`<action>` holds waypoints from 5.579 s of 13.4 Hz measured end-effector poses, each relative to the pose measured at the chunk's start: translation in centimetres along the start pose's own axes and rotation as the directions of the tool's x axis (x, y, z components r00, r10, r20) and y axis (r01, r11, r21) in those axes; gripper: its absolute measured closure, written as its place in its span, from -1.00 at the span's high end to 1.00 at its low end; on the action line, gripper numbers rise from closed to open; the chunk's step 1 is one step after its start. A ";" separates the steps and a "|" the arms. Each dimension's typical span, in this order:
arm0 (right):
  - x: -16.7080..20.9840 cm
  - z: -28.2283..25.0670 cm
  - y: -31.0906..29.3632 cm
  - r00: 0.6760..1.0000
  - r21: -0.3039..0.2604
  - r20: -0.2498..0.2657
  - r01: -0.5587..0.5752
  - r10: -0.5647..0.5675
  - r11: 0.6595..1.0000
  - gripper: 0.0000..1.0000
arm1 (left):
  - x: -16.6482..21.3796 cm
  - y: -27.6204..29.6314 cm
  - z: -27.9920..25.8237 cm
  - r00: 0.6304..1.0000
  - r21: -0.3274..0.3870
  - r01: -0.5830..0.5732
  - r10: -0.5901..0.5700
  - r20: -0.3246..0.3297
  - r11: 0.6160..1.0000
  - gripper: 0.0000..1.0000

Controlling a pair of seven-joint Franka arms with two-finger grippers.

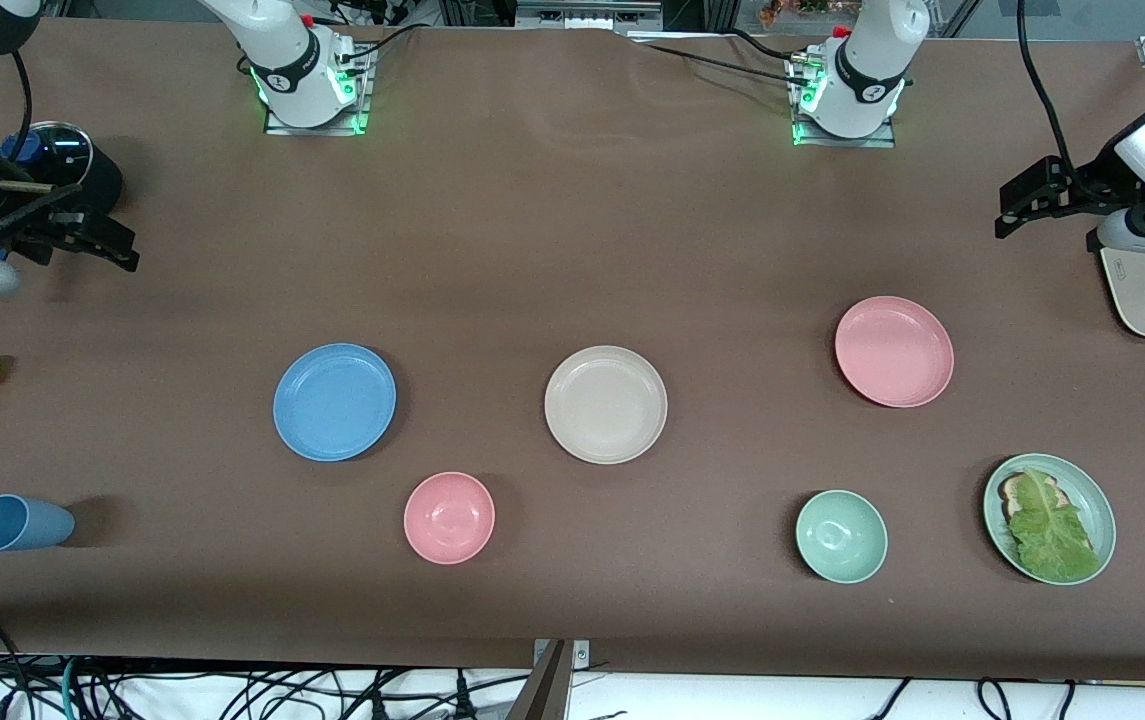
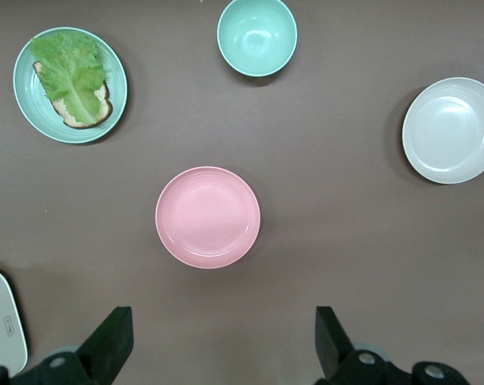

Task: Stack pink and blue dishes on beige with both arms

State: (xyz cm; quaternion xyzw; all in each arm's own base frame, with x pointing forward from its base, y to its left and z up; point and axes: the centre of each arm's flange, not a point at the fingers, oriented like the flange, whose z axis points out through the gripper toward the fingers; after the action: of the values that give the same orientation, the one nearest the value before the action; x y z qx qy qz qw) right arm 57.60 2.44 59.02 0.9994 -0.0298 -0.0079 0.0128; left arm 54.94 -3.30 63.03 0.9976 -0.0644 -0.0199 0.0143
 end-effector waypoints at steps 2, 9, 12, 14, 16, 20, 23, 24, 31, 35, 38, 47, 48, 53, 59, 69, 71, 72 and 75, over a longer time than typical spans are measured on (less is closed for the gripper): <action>0.6 0.4 0.0 1.000 0.000 -0.006 -0.001 0.001 1.000 1.00 | 0.0 0.0 0.0 1.000 0.000 0.001 -0.001 0.000 1.000 1.00; 1.0 0.2 1.5 1.000 -0.003 -0.013 -0.027 0.027 1.000 1.00 | 0.0 0.0 0.1 1.000 0.000 0.001 -0.001 0.001 1.000 1.00; 1.0 0.2 1.6 1.000 -0.013 -0.015 -0.026 0.026 1.000 1.00 | 0.2 -0.1 0.1 1.000 0.000 0.001 -0.001 0.001 1.000 1.00; 1.0 0.1 1.6 1.000 -0.015 -0.015 -0.026 0.026 1.000 1.00 | 0.4 -0.1 0.0 1.000 0.001 0.001 -0.001 -0.001 1.000 1.00; 1.0 0.1 1.6 1.000 -0.022 -0.017 -0.025 0.025 0.999 1.00 | 0.5 -0.1 0.0 1.000 0.001 0.001 -0.001 -0.003 1.000 1.00; 1.0 0.1 1.4 1.000 -0.041 -0.019 -0.018 0.017 0.999 1.00 | 0.7 -0.1 0.1 1.000 0.001 0.002 -0.002 -0.002 1.000 1.00; 1.0 0.1 1.4 1.000 -0.044 -0.020 -0.017 0.016 0.999 1.00 | 1.1 -0.2 0.7 1.000 0.001 0.003 -0.003 0.010 1.000 1.00; 1.0 0.1 1.4 1.000 -0.044 -0.019 -0.017 0.016 0.999 1.00 | 1.2 -0.2 0.8 1.000 0.001 0.003 -0.003 0.011 1.000 1.00; 1.0 0.1 1.2 1.000 -0.046 -0.018 -0.012 0.011 0.999 1.00 | 5.2 -0.1 7.7 0.995 0.001 -0.001 0.001 0.095 1.000 1.00; 1.0 0.1 1.2 1.000 -0.046 -0.019 -0.012 0.011 0.999 1.00 | 8.9 -0.6 16.8 0.981 0.002 0.005 -0.005 0.195 1.000 1.00; 1.2 0.5 1.1 1.000 -0.047 -0.016 -0.010 0.010 0.999 1.00 | 11.0 -1.8 22.6 0.977 0.002 0.024 -0.024 0.210 1.000 1.00; 1.4 0.7 0.7 1.000 -0.047 -0.015 -0.003 0.003 0.999 1.00 | 10.3 -16.0 32.4 0.980 -0.131 0.103 -0.078 0.181 0.986 1.00; 1.4 0.7 0.6 1.000 -0.047 -0.015 -0.003 0.002 0.999 1.00 | 9.7 -17.0 33.5 0.982 -0.157 0.108 -0.081 0.170 0.982 1.00; 1.4 0.7 0.6 1.000 -0.047 -0.015 -0.002 0.001 0.999 1.00 | 5.6 -21.8 39.0 0.989 -0.225 0.115 -0.090 0.118 0.968 0.97; 1.4 0.7 0.7 1.000 -0.053 -0.016 -0.002 0.001 0.999 1.00 | 0.5 -19.9 42.1 0.992 -0.197 0.124 -0.124 0.009 0.973 0.98; 1.4 0.7 0.6 1.000 -0.053 -0.016 -0.001 0.000 0.999 1.00 | -2.7 -18.6 43.6 0.984 -0.207 0.174 -0.176 0.007 0.963 0.76; 1.4 0.7 0.6 1.000 -0.053 -0.016 -0.001 0.000 0.999 1.00 | -2.7 -18.4 44.3 0.985 -0.206 0.173 -0.174 0.013 0.963 0.52; 1.4 0.7 0.6 1.000 -0.053 -0.016 -0.001 0.000 0.999 1.00 | -2.7 -18.3 44.6 0.984 -0.205 0.175 -0.176 0.012 0.963 0.26; 1.4 0.6 0.5 1.000 -0.053 -0.018 0.001 -0.002 0.999 1.00 | -2.5 -18.0 45.1 0.984 -0.205 0.178 -0.180 0.009 0.962 -0.46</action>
State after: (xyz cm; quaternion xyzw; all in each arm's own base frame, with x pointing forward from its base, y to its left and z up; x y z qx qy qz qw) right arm 58.93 1.82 58.37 0.9988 -0.0288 0.0004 0.0394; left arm 52.85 13.65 17.49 0.9926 0.0284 -0.0231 0.1155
